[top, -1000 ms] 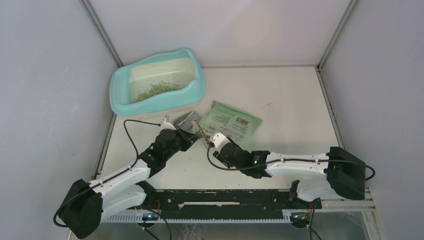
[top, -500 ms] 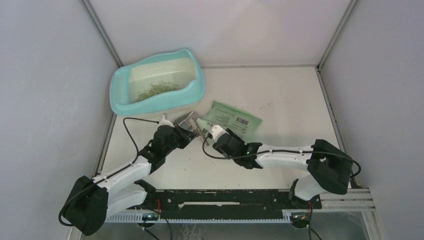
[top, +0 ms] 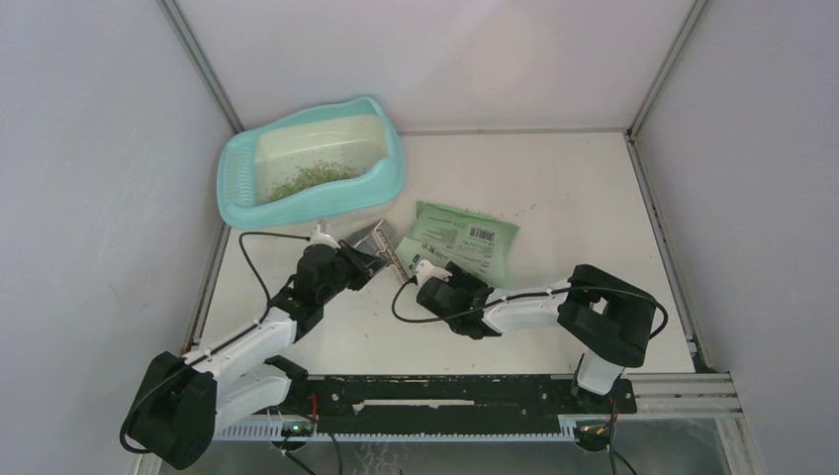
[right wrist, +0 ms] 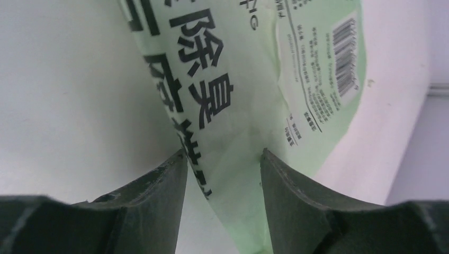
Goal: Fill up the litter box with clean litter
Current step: Adjust the cat litter bag at the center of the board.
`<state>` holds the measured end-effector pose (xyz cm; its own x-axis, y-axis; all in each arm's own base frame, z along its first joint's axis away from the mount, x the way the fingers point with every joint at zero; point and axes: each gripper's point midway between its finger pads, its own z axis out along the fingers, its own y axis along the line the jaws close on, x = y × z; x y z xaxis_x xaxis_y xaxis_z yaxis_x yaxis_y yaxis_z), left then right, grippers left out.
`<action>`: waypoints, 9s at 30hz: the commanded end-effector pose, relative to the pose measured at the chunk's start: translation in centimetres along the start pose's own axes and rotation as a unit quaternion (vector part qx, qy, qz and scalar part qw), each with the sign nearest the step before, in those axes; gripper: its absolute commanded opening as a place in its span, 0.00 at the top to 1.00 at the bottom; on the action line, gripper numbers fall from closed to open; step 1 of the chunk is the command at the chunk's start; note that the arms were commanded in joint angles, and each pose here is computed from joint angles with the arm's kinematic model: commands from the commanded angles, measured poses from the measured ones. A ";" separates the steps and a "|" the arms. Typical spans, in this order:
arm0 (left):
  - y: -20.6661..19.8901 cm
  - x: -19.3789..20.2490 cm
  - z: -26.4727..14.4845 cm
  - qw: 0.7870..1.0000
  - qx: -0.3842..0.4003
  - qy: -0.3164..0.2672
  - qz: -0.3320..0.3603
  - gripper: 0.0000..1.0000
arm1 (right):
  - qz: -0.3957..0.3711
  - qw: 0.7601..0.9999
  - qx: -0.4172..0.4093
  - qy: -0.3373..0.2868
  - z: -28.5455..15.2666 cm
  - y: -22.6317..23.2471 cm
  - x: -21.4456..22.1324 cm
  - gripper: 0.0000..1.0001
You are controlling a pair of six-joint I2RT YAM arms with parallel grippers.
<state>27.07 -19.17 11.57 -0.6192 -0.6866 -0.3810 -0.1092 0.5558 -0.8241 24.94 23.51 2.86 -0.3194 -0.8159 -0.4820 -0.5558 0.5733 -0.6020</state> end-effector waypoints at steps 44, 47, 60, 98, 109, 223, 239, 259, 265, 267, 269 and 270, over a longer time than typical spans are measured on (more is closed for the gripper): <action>0.2 -0.9 -2.9 0.998 0.001 -0.036 -0.043 0.96 | 0.197 0.951 0.108 -0.212 -9.2 2.6 -11.5 1.00; 0.2 -0.5 -3.3 0.999 -0.002 -0.031 -0.044 0.96 | 0.203 0.949 0.117 -0.209 -9.2 2.7 -11.7 1.00; 2.5 -0.6 -5.8 0.996 -0.036 -0.059 -0.049 0.97 | 0.221 0.947 0.047 -0.226 -9.8 6.9 -15.0 1.00; 7.4 0.6 -7.1 0.991 -0.081 -0.081 -0.065 0.97 | 0.263 0.888 -0.362 -0.101 -11.6 6.3 -10.3 0.52; 6.0 1.1 -7.0 0.992 -0.077 -0.079 -0.064 0.98 | 0.266 0.857 -0.412 -0.158 -14.7 5.3 -11.8 0.48; -2.0 1.0 -7.2 1.000 0.016 -0.024 -0.012 0.97 | 0.579 0.435 -0.680 -0.113 -4.2 -2.9 -16.2 1.00; -4.4 0.8 -6.3 1.000 0.025 -0.004 0.009 0.97 | 0.581 0.526 -0.563 -0.261 -12.8 -21.2 -8.4 1.00; -6.5 1.4 -5.7 0.998 0.043 0.030 0.030 0.98 | 0.474 0.733 -0.474 -0.118 -13.7 -18.3 -11.3 1.00; -5.6 1.4 -6.5 0.999 0.038 0.023 0.026 0.97 | 0.487 0.686 -0.529 -0.112 -11.2 -15.8 -11.4 1.00; -5.7 1.3 -6.7 0.999 0.039 0.022 0.027 0.97 | 0.495 0.673 -0.535 -0.124 -11.6 -16.6 -11.1 1.00; -6.1 1.2 -6.5 0.999 0.042 0.021 0.026 0.97 | 0.501 0.676 -0.526 -0.127 -11.8 -17.5 -10.4 1.00; -6.3 1.2 -6.2 0.999 0.044 0.022 0.024 0.97 | 0.503 0.678 -0.521 -0.127 -12.0 -18.0 -9.9 1.00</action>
<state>21.74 -20.18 18.51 -0.6612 -0.6332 -0.4024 -0.0255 0.5550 -0.8315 28.38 21.93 20.62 -0.9493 0.0285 -0.3132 -0.2707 0.4329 0.8598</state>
